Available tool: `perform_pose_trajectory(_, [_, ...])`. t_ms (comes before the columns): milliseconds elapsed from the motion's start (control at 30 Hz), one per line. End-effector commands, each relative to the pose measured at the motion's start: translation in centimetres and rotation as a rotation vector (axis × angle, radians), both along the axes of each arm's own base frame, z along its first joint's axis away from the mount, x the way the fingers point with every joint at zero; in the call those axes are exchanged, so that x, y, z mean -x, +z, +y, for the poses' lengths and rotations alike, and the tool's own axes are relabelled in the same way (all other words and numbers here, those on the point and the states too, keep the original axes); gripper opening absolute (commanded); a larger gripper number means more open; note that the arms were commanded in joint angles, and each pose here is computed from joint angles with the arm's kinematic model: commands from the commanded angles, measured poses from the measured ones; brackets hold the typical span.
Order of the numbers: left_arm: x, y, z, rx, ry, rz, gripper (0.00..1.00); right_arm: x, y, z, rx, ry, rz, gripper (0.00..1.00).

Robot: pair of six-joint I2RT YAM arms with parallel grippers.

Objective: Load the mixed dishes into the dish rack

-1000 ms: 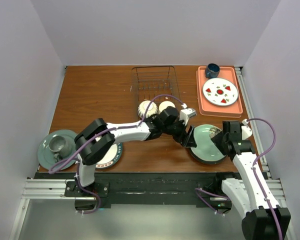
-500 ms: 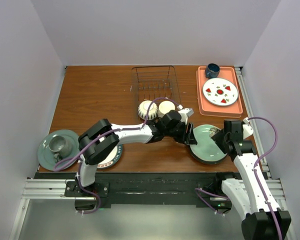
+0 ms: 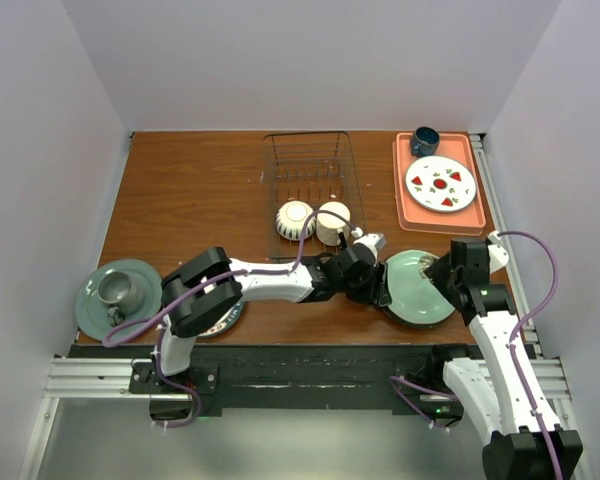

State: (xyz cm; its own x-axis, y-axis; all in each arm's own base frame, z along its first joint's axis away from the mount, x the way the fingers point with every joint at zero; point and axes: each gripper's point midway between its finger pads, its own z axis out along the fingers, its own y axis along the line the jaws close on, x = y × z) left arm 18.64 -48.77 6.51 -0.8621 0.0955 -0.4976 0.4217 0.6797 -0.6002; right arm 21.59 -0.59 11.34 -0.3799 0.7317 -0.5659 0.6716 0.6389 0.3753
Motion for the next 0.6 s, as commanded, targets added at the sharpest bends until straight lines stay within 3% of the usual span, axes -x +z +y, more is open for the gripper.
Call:
perform_pose_trajectory(0, [-0.9,1.5,-0.7,0.057,0.091,0.005,0.55,-1.3,1.9,0.1,0.004,0.024,-0.077,0.51])
perform_pose_trajectory(433, [-1.8,0.7,-2.6,0.106,0.171,0.035,0.52,-1.2,2.0,0.0,0.044,0.066,-0.084,0.51])
perform_pose_trajectory(567, [-1.8,-0.1,-3.2,0.08,0.165,0.033,0.4,-1.0,1.8,0.1,0.042,0.076,-0.089,0.51])
